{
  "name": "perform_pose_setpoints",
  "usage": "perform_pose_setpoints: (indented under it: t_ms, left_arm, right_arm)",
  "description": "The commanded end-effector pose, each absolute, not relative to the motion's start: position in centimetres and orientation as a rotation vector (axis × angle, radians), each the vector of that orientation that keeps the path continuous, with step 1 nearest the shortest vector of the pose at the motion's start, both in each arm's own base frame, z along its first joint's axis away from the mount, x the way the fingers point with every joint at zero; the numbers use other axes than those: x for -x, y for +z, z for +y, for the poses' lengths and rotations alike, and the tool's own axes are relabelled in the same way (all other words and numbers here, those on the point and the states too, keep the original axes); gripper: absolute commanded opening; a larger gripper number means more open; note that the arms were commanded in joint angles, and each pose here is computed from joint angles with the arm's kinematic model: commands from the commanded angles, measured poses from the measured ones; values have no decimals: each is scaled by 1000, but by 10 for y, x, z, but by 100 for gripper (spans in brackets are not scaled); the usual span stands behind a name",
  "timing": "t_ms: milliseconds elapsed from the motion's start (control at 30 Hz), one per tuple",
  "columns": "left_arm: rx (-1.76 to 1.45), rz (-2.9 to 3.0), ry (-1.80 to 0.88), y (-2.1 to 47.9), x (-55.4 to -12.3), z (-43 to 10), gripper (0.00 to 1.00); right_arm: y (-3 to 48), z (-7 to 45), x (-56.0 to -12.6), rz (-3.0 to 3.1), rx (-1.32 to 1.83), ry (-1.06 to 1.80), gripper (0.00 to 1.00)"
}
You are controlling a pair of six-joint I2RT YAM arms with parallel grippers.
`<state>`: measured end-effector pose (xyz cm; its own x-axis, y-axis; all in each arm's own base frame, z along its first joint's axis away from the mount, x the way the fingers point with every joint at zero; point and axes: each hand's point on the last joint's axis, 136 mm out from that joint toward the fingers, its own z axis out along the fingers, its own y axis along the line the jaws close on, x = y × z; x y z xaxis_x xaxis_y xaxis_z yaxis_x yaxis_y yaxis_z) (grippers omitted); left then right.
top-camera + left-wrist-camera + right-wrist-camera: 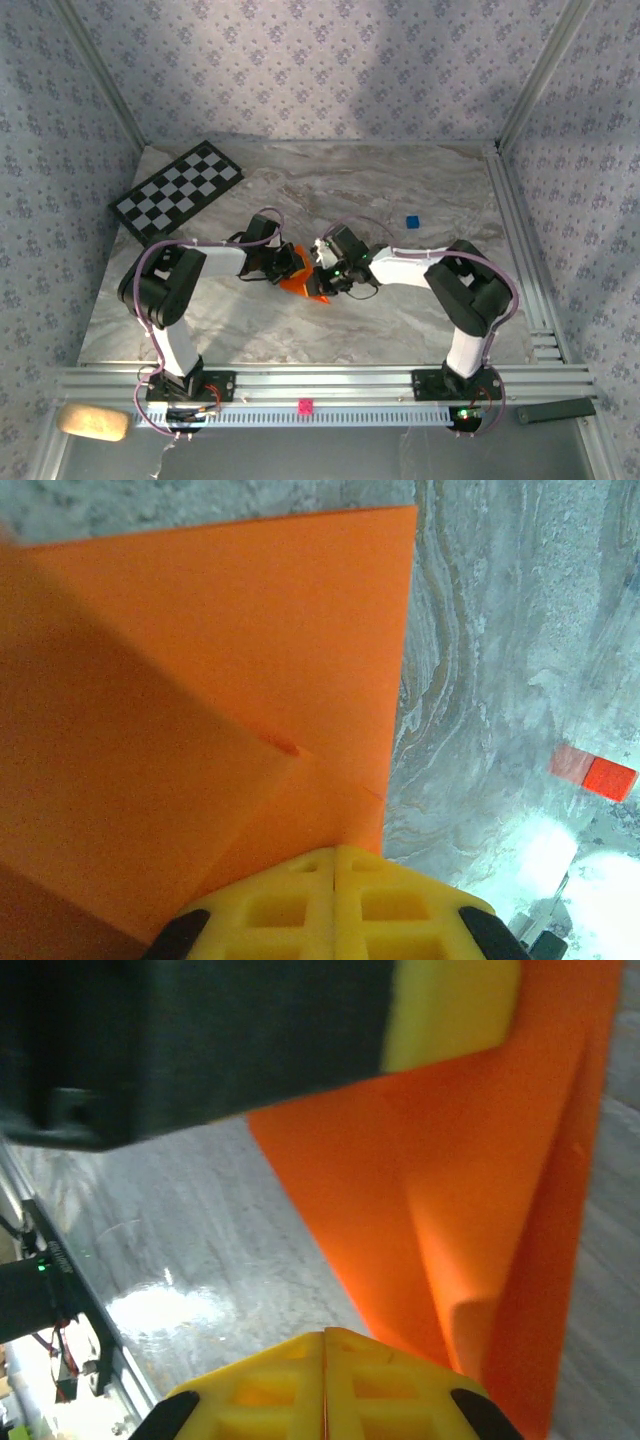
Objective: Fold a paper plane with a square sheet of paper (pick it up from the middle)
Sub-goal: Fourth fold the wing at the center of the table.
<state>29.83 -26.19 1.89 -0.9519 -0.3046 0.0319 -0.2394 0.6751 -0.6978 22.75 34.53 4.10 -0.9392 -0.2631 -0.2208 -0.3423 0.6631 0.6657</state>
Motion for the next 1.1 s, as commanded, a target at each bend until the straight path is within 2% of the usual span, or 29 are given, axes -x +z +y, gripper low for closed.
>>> perform_pose_setpoints:
  t_ms: [0,633,933,1067]
  left_arm:
    - [512,2868,-1022,-4,-291,-246,6]
    - [499,2855,-1024,-1,-296,-245,7]
    - [294,2714,-1125,54,-320,-264,16]
    - [219,2669,-1165,73,-318,-270,20]
  right_arm:
    - [24,335,-227,2831,461,1079,8]
    - [-6,311,-205,2897,345,1092,8]
    - [-17,307,-202,2921,230,1111,1]
    - [-22,307,-201,2949,185,1107,0]
